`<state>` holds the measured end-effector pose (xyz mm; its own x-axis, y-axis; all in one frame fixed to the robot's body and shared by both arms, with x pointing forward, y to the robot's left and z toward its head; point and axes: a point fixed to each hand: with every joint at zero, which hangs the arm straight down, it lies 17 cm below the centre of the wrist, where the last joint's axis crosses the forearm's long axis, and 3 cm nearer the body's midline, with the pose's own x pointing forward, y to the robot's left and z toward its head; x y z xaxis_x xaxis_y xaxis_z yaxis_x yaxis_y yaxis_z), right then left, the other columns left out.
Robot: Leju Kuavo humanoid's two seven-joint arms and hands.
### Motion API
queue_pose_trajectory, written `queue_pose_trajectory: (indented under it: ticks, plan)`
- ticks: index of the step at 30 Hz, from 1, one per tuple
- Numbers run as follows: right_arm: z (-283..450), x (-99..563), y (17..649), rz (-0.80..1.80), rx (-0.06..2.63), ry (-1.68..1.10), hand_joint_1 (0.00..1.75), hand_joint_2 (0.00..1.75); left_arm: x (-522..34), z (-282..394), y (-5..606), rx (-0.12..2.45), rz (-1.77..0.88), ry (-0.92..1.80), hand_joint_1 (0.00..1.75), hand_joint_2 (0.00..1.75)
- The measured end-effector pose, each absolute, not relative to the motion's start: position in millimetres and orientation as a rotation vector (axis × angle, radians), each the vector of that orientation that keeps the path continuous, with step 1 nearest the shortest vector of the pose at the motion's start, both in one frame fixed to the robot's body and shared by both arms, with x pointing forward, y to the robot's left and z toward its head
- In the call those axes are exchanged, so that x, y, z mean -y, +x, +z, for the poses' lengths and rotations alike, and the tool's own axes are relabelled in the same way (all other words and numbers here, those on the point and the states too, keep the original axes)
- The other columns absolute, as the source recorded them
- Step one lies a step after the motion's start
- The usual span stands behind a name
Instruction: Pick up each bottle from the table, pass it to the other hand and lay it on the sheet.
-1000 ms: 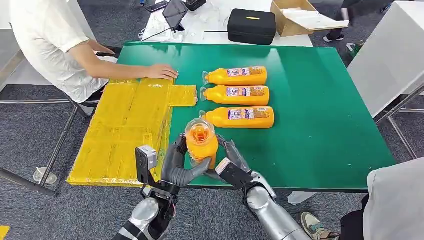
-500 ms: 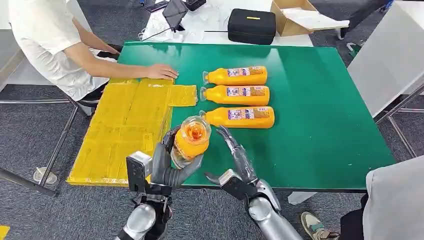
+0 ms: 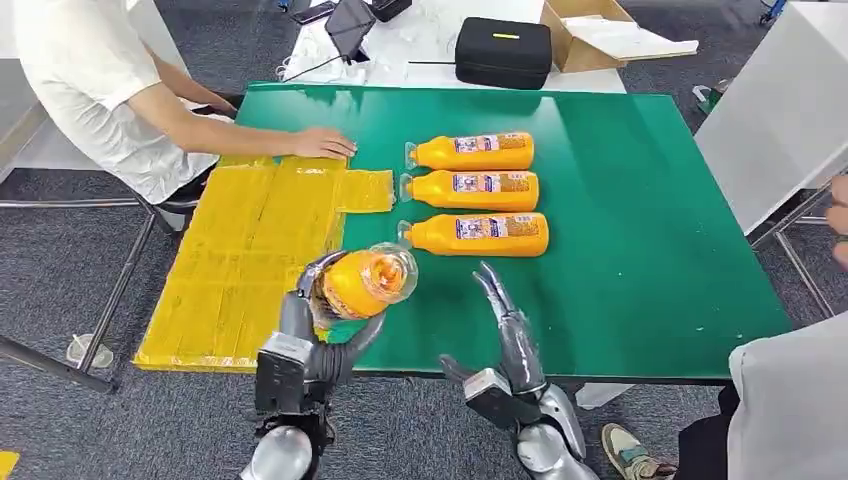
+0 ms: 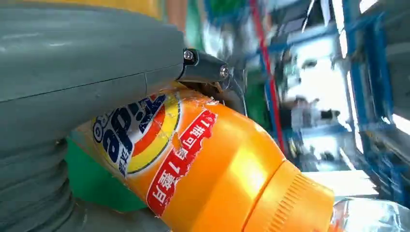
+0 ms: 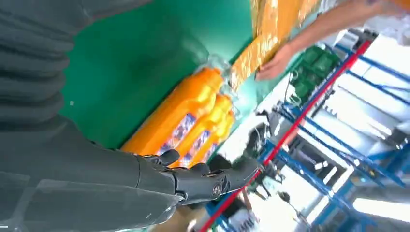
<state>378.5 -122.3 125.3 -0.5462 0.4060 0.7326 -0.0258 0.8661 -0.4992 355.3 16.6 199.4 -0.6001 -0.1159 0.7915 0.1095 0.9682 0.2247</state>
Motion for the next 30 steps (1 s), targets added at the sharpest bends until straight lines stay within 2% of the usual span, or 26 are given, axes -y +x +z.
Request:
queue_pose_trajectory:
  ticks: [1,6,15,21,30]
  plan:
    - [127,125,378,0.567,2.09,-0.29,0.0,1.75,-17,198,356,2.206,-0.364,0.079,1.75,1.75]
    - [136,139,378,0.535,2.112,-0.338,0.0,1.75,-20,175,365,2.193,-0.597,0.334,1.75,1.75]
    - [139,150,383,0.463,2.106,-0.336,0.0,1.75,-47,83,421,1.85,-1.027,0.606,1.75,1.75]
    - [129,150,390,0.395,2.079,-0.287,0.0,1.75,-77,39,463,1.632,-1.213,0.642,1.75,1.75]
    - [110,146,391,0.36,2.021,-0.244,0.0,1.75,-111,-1,484,1.43,-1.281,0.585,1.75,1.75]
